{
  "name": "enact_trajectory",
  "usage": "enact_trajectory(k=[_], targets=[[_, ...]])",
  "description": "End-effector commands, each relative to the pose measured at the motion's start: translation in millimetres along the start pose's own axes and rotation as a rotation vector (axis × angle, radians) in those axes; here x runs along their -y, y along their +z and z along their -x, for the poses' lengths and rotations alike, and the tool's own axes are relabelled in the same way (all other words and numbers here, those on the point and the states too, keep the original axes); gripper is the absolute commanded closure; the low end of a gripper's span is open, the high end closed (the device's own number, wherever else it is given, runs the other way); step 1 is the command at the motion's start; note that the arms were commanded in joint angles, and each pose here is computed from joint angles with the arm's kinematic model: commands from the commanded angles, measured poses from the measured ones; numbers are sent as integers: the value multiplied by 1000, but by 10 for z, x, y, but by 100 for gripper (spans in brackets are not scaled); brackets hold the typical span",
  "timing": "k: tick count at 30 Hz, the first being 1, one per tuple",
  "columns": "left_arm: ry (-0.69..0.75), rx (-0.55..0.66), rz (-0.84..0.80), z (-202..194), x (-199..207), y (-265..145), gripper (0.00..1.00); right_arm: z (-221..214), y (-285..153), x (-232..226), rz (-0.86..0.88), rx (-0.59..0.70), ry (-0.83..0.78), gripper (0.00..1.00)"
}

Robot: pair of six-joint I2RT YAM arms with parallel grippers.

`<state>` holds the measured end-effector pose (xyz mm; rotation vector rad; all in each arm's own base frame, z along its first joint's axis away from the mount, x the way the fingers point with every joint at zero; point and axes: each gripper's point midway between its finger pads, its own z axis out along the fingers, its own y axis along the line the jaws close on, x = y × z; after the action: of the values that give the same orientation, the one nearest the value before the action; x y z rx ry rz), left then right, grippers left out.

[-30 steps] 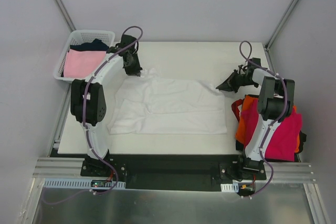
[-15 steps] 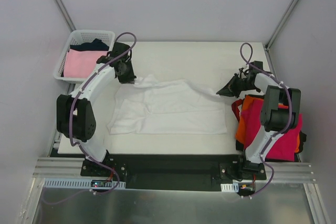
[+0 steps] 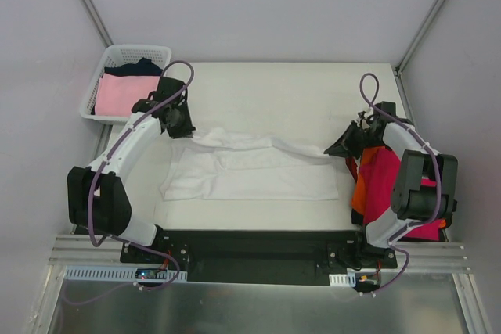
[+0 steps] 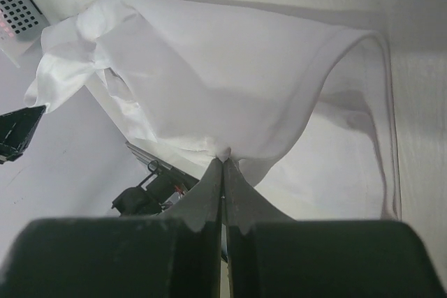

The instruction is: Fold and stack the t-shirts

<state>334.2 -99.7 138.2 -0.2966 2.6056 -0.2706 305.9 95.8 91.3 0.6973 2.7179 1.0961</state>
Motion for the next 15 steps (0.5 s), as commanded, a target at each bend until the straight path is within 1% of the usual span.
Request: enact_trajectory(k=[1, 9, 15], targets=[[-12, 36, 5, -18, -83, -198, 100, -132, -100, -14, -10, 11, -26, 99], [-18, 49, 3, -94, -132, -375, 100, -282, -148, 70, -39, 2, -26, 99], [-44, 53, 1, -221, -179, -472, 100, -338, -223, 54, -35, 28, -28, 99]])
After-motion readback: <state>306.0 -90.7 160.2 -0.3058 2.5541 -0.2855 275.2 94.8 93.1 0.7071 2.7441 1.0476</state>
